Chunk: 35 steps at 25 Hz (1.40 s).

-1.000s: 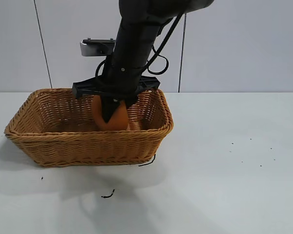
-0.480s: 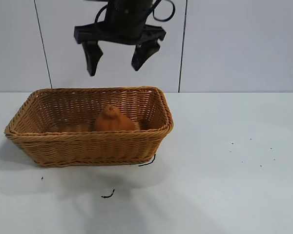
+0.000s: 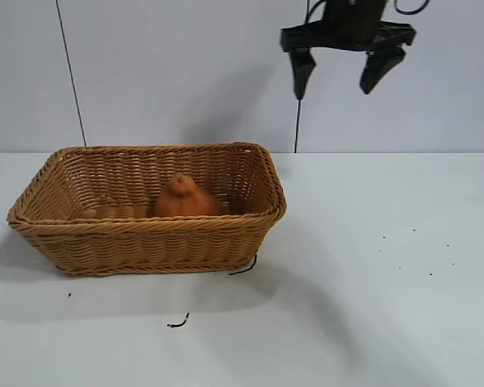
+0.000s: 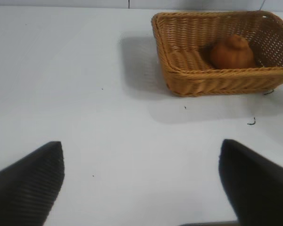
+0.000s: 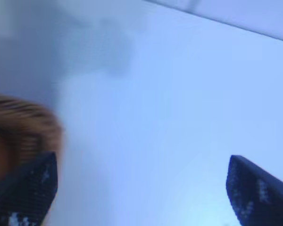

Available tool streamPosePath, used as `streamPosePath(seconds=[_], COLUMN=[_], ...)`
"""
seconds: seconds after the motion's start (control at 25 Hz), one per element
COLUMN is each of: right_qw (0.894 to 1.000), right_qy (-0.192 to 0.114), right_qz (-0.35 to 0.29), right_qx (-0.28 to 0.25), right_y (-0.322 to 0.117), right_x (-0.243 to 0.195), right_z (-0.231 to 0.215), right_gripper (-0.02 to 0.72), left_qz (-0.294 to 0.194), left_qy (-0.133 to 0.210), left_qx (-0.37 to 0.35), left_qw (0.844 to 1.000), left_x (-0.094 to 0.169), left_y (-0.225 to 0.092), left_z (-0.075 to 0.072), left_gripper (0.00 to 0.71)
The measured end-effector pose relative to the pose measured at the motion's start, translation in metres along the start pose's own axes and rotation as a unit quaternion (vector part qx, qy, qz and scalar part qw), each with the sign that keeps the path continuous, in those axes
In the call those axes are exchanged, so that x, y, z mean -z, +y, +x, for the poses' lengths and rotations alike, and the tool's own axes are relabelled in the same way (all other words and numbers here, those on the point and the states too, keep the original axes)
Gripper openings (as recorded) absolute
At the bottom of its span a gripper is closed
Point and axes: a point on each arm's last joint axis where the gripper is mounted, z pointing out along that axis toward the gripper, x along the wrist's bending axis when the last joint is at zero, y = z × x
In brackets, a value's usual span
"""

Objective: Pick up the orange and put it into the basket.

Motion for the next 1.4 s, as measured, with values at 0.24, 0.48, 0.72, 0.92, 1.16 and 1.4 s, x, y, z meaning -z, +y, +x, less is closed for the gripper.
streamPosePath(seconds=[0.24, 0.48, 0.72, 0.92, 1.16, 1.4], right_qw=[1.0, 0.999, 0.995, 0.989, 0.991, 0.999], right_qy=[0.008, 0.001, -0.004, -0.008, -0.007, 0.006], right_qz=[0.0, 0.034, 0.096, 0.143, 0.132, -0.02], right_qx=[-0.002, 0.007, 0.021, 0.023, 0.025, 0.048], right_y=[-0.002, -0.032, -0.107, -0.192, -0.285, -0.352], right_x=[0.007, 0.037, 0.078, 0.109, 0.145, 0.172], right_z=[-0.001, -0.005, -0.014, -0.025, -0.036, -0.044], right_gripper=[0.694, 0.694, 0.694, 0.694, 0.694, 0.694], left_qz=[0.0, 0.0, 0.0, 0.001, 0.001, 0.001], left_qy=[0.0, 0.0, 0.0, 0.0, 0.0, 0.0], left_qx=[0.0, 0.0, 0.0, 0.0, 0.0, 0.0], left_qw=[1.0, 1.0, 1.0, 1.0, 1.0, 1.0], left_x=[0.0, 0.0, 0.0, 0.0, 0.0, 0.0], left_y=[0.0, 0.0, 0.0, 0.0, 0.0, 0.0], left_z=[0.0, 0.0, 0.0, 0.0, 0.0, 0.0], left_gripper=[0.639, 0.639, 0.639, 0.639, 0.639, 0.639])
